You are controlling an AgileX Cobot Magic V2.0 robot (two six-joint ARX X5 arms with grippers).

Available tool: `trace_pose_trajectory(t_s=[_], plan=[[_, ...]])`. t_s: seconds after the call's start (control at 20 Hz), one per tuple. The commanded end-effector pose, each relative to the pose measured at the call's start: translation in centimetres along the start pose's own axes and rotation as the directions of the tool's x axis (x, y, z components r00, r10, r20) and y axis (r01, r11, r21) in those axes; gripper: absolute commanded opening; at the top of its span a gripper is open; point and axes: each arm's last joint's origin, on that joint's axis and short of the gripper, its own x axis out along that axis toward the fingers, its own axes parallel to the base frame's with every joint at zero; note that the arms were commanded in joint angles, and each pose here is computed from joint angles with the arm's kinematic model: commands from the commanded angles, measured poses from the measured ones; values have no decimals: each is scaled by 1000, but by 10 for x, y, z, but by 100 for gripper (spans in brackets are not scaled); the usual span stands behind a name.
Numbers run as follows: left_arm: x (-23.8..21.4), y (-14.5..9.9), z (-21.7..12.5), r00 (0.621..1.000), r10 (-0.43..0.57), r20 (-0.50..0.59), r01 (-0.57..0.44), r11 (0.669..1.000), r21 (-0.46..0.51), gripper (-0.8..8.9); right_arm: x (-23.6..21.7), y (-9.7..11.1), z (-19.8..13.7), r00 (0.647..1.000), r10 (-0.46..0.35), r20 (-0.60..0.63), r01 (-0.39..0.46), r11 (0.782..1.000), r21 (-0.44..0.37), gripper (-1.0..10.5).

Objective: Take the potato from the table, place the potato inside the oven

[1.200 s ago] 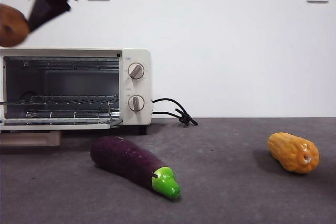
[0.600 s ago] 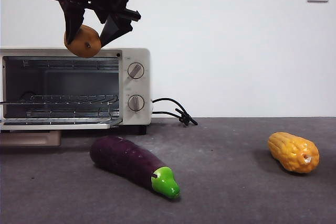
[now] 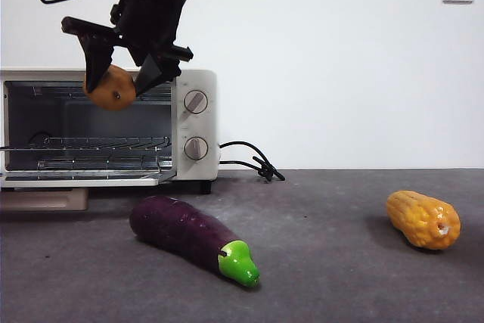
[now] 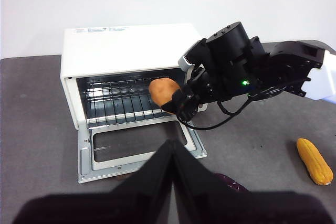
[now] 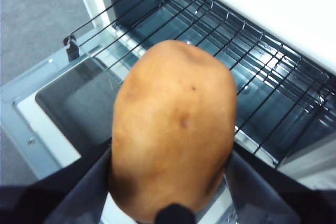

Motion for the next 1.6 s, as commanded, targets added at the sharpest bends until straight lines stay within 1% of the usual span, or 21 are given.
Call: trace_pose_trajectory(t_s=[0.05,0.25,0.4,0.5,0.75,0.95,1.15,1.35,1.4,1.45,1.5,1.55,1.6], plan=[[-1,0,0,1000,-3,4,3,1000,-9,-5,18,-8,-11,1000,-4,-14,4,1000,23,-8],[1,0,1,1000,-3,-1,3,1000,-11,-5,35,-14,-20,1000,-6,-21,6,999,36,-8],[2,0,1,1000,-3,-4,2,1000,-11,-5,39,-15,-18,1000,-12,28,10,998,63,-8],[5,0,2,1000,-1,-12,1,1000,-12,-5,43,-15,-17,998,-15,54,11,998,67,-8],[9,1,4,1000,-2,-26,2,1000,-6,-5,64,-15,-30,999,-29,43,25,995,93,-8],[9,1,4,1000,-2,-27,2,1000,-6,-5,71,-16,-34,998,-50,48,45,994,97,-8],[9,1,4,1000,-2,-26,2,1000,-6,-5,75,-17,-35,994,-87,70,80,992,99,10],[9,1,4,1000,-2,-26,1,1000,-3,-5,79,-18,-38,994,-91,66,84,991,101,209],[9,1,4,1000,-1,-27,1,1000,-2,-5,79,-19,-38,993,-94,69,88,992,87,287],[9,1,4,1000,-1,-26,1,1000,-1,-5,79,-20,-37,991,-111,72,105,991,84,413],[9,1,4,1000,0,-26,0,1000,2,-5,79,-21,-37,987,-142,74,135,987,88,587],[9,1,4,1000,5,-26,-5,1000,2,-5,79,-22,-37,981,-178,75,171,981,91,679],[10,1,4,1000,5,-27,-5,1000,2,-5,79,-22,-37,977,-199,75,192,977,93,692]])
